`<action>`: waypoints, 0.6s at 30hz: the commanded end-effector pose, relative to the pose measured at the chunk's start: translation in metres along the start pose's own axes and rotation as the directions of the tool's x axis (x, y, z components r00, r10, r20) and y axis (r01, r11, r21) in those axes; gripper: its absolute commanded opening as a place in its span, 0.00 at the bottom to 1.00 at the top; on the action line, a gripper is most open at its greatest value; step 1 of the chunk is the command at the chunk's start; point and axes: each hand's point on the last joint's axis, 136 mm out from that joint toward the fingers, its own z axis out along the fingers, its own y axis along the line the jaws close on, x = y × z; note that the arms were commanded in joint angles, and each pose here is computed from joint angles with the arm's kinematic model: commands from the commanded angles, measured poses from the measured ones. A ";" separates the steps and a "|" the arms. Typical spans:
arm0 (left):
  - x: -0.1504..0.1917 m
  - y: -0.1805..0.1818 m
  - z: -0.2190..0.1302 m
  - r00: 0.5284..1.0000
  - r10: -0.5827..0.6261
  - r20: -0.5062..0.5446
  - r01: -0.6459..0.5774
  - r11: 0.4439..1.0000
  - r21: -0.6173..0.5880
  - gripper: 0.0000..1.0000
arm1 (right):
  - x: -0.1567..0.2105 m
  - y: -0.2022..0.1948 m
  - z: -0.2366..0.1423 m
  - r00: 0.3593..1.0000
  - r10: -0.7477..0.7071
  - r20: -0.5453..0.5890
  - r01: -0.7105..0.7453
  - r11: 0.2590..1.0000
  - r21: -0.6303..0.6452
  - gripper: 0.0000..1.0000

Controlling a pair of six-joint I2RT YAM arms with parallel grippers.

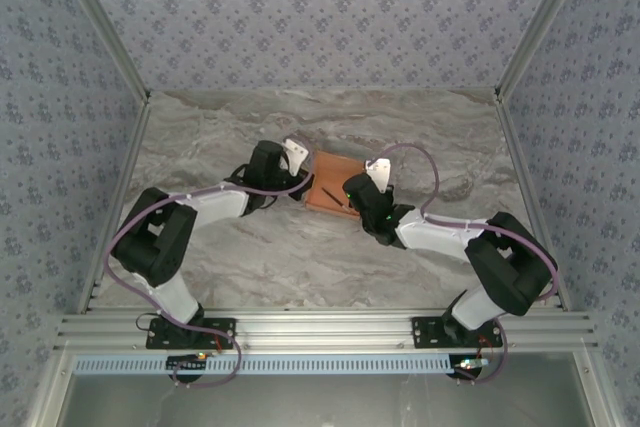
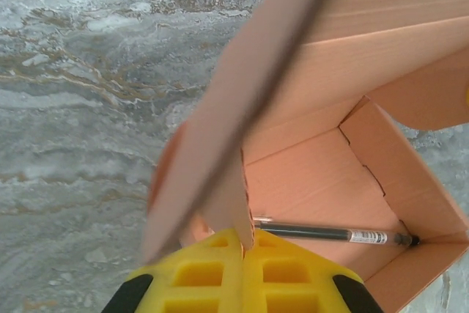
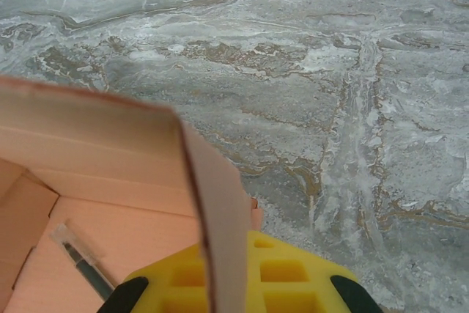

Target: Fold the paper box

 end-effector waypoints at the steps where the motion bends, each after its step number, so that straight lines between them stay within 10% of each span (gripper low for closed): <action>1: -0.010 -0.021 0.001 0.997 0.014 0.077 -0.015 1.000 0.006 0.00 | -0.006 0.013 0.001 1.000 -0.004 -0.004 0.004 0.999 -0.034 0.07; 18: 0.037 -0.011 0.000 0.997 0.017 0.074 -0.006 0.988 -0.151 0.00 | 0.027 0.008 0.001 0.996 0.055 -0.069 -0.058 0.997 -0.043 0.07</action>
